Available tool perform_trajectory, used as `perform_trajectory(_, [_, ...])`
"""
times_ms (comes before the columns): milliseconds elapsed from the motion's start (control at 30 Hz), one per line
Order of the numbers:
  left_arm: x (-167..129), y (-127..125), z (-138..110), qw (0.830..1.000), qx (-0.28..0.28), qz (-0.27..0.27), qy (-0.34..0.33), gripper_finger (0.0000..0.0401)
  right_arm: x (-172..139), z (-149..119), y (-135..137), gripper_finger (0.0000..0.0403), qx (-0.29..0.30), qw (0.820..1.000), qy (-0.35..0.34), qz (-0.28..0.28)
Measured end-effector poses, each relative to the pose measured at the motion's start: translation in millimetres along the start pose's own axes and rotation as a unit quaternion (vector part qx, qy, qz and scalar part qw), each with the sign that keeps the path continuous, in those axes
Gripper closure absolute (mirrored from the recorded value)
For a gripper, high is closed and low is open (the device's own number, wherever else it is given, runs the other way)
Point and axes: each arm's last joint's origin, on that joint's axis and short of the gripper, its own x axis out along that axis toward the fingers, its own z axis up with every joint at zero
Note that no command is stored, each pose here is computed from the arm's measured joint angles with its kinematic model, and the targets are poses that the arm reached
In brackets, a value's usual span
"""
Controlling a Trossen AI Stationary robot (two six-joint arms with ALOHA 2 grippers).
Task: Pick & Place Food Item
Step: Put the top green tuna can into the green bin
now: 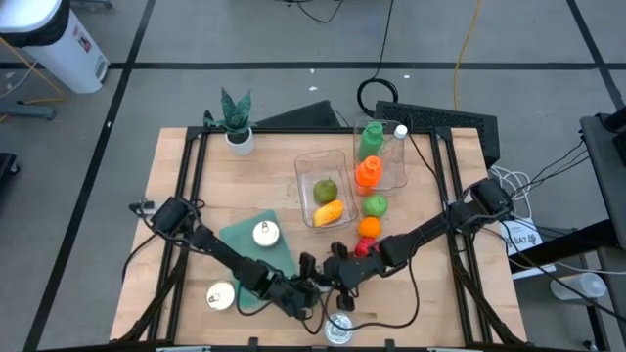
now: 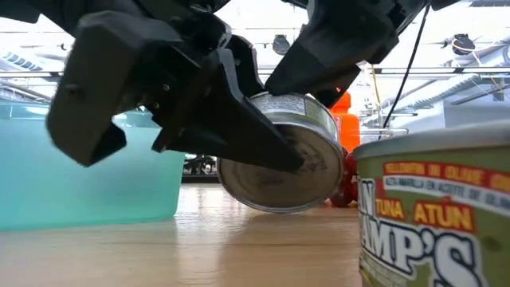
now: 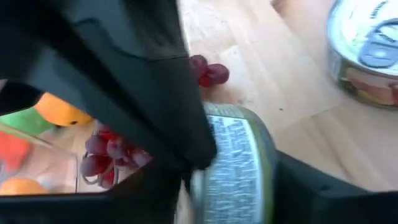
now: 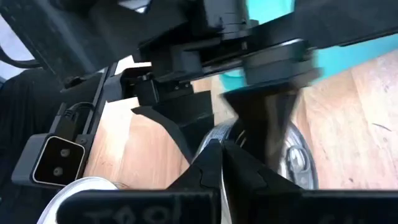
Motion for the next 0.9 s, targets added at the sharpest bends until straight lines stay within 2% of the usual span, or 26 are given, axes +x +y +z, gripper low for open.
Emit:
perform_trajectory(67, [-1, 0, 2, 1.000, -0.006, -0.007, -0.006, 0.0260, -1, 0, 1, 0.0403, -0.007, 1.000, -0.002, -0.001])
perform_trajectory(267, [-22, 8, 20, 0.999, -0.036, -0.021, -0.032, 0.0262, -14, 10, 6, 0.0402, -0.035, 0.999, -0.021, 0.012])
perform_trajectory(400, [-53, 17, 40, 0.997, -0.051, -0.020, -0.057, 0.0262, -37, 23, 18, 0.0391, -0.079, 0.995, -0.061, 0.024])
perform_trajectory(533, [-98, 22, 51, 0.998, -0.037, 0.020, -0.048, 0.0262, -64, 29, 30, 0.0375, -0.137, 0.986, -0.091, -0.019])
perform_trajectory(633, [-144, 32, 49, 0.995, -0.048, 0.087, -0.019, 0.0262, -70, 20, 39, 0.0370, -0.174, 0.982, -0.074, -0.024])
perform_trajectory(700, [-163, 45, 38, 0.989, -0.064, 0.135, 0.020, 0.0262, -70, 12, 39, 0.0372, -0.179, 0.981, -0.074, -0.033])
perform_trajectory(800, [-177, 60, 16, 0.977, -0.094, 0.168, 0.092, 0.0262, -65, 5, 35, 0.0380, -0.171, 0.978, -0.112, -0.029])
perform_trajectory(900, [-180, 70, -5, 0.962, -0.103, 0.179, 0.177, 0.0262, -56, -16, 27, 0.0391, -0.169, 0.978, -0.121, -0.008])
